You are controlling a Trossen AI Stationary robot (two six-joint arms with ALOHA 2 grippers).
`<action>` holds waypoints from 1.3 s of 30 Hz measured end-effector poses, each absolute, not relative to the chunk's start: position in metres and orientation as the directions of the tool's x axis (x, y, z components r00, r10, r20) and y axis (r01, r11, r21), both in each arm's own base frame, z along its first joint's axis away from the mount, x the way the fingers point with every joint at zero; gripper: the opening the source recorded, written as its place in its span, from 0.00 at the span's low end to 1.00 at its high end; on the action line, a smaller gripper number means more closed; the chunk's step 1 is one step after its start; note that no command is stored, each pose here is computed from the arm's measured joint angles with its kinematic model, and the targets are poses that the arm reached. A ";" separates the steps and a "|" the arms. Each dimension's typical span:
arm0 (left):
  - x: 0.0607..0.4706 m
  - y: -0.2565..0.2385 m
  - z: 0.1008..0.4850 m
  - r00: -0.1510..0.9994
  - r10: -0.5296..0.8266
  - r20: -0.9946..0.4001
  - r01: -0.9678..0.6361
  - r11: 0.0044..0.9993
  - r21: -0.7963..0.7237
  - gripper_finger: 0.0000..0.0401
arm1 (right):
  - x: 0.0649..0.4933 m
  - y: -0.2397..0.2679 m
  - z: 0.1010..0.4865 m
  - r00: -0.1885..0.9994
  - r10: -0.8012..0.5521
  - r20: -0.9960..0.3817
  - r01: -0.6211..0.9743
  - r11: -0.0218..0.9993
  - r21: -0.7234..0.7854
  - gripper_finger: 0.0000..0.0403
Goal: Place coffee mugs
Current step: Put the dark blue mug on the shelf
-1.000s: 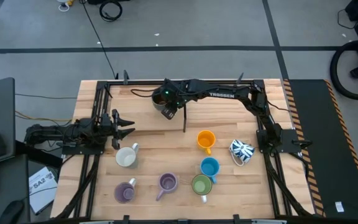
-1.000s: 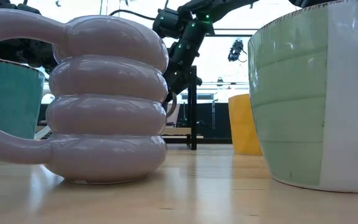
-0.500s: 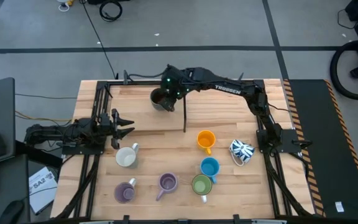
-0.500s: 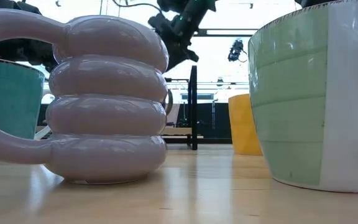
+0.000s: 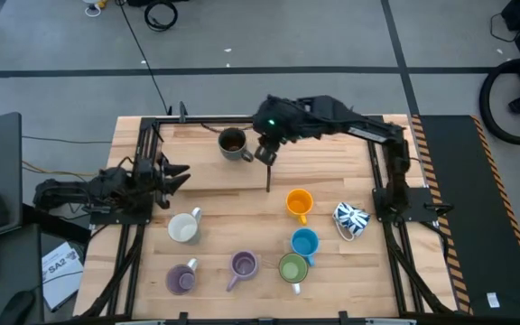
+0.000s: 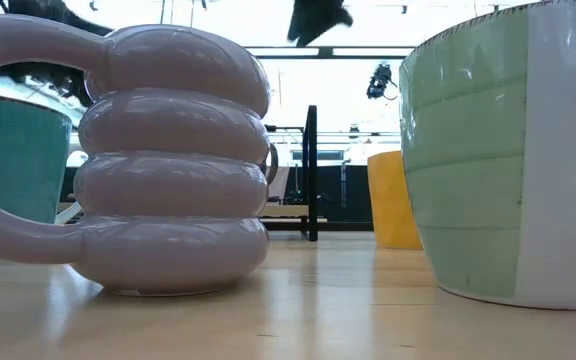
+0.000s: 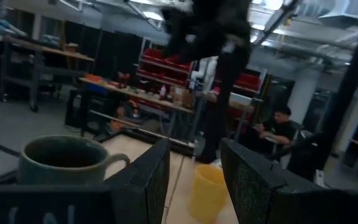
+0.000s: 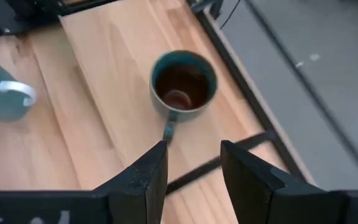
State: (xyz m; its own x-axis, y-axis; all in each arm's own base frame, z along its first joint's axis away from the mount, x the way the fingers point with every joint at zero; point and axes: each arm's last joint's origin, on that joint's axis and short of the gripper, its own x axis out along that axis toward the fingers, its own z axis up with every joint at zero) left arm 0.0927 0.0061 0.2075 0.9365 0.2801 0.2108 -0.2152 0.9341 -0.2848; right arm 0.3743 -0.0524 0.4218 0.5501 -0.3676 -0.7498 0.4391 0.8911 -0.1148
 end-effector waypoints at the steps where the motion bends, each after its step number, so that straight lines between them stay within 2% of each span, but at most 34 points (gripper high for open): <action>1: 0.093 0.006 0.212 0.936 0.287 0.205 -0.223 0.932 -0.285 0.38 | 0.369 -0.045 0.427 0.554 -0.385 -0.738 0.436 0.890 -0.137 0.38; 11: 0.121 0.007 0.270 0.939 0.324 0.118 -0.285 0.921 -0.265 0.38 | 0.336 0.006 0.441 0.523 -0.366 -0.770 0.320 0.921 -0.220 0.38; 20: 0.175 0.015 0.318 0.854 0.479 -0.202 -0.517 0.822 -0.237 0.38 | 0.294 0.033 0.414 0.468 -0.430 -0.772 0.316 0.897 -0.308 0.38; 30: 0.224 0.062 0.347 0.623 0.610 -0.490 -0.747 0.650 -0.139 0.38 | 0.244 0.013 0.372 0.594 -0.369 -0.715 0.360 0.917 -0.173 0.38; 35: 0.243 0.094 0.346 0.589 0.569 -0.574 -0.762 0.627 -0.162 0.38 | 0.223 0.001 0.351 0.664 -0.307 -0.682 0.346 0.934 -0.083 0.38; 39: 0.251 0.120 0.330 0.564 0.520 -0.641 -0.774 0.605 -0.189 0.38 | 0.216 -0.007 0.334 0.721 -0.239 -0.650 0.323 0.946 0.010 0.38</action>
State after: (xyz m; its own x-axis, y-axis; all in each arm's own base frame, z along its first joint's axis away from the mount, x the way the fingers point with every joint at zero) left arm 0.2510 0.1198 0.3305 0.5638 0.5203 -0.6414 -0.7736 0.6048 -0.1893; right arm 0.2162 -0.0072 0.3337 0.7209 -0.2392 -0.6505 0.3227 0.9464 0.0097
